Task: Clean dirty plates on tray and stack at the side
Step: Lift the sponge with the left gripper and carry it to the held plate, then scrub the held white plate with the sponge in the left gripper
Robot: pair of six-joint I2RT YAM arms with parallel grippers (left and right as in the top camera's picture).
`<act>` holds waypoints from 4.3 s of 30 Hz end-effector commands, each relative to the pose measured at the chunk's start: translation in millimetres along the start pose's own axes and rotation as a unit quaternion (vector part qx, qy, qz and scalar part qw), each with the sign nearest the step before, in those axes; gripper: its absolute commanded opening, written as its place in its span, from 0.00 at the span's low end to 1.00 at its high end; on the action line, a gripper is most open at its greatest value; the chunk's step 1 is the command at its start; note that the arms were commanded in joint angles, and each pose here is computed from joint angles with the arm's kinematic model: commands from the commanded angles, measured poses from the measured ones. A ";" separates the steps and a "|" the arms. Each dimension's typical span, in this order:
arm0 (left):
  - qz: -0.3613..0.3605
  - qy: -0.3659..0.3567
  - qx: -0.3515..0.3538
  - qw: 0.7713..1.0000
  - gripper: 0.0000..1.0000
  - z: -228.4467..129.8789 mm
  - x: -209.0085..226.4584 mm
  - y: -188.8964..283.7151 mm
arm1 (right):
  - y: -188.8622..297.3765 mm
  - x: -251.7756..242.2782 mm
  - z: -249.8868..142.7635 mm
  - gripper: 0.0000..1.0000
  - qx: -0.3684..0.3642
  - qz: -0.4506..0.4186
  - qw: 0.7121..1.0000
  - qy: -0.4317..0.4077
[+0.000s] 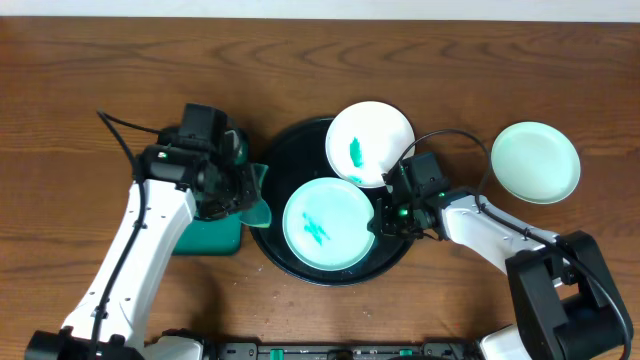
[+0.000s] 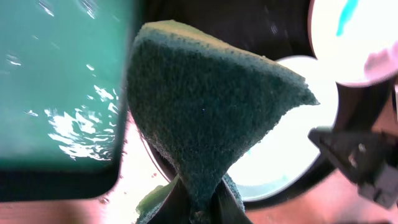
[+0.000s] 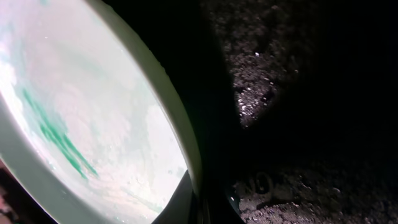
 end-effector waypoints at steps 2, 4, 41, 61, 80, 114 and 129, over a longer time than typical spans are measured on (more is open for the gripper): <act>-0.027 -0.032 0.010 0.999 0.07 -7.7 -21.5 2.6 | -11.1 -3.9 -4.1 0.01 -0.004 -0.064 0.996 0.054; -0.027 -0.031 0.009 0.999 0.07 -9.3 -25.7 1.1 | -11.5 -2.3 -4.9 0.01 -0.005 -0.073 0.995 0.062; 0.022 -0.029 0.226 0.974 0.07 -57.8 -72.8 -179.8 | -3.3 -11.8 -5.3 0.01 -0.007 -0.171 0.985 0.012; -0.005 -0.095 0.199 0.975 0.07 -77.6 -102.0 -190.4 | -4.8 -7.2 -7.6 0.01 0.005 -0.144 0.990 0.010; 0.413 -0.053 0.012 0.909 0.07 -35.6 2.1 -147.4 | -4.5 -7.7 -7.4 0.01 0.005 -0.144 0.990 0.009; -0.136 -0.121 0.279 0.943 0.07 -70.2 -106.5 -175.4 | -3.7 -10.0 -13.0 0.01 0.021 -0.151 0.988 0.003; -0.137 -0.110 0.204 0.963 0.07 -37.9 -104.8 -180.2 | -2.9 -11.7 -17.2 0.01 0.033 -0.156 0.987 -0.002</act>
Point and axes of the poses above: each gripper's point midway between its finger pads, its own y axis back along the fingers, its own x axis along the line the jaws close on, z = x × y, the point moved 8 cm from there along y, back along the fingers, and after that the axes turned 6 degrees about y, right-handed, at the moved point
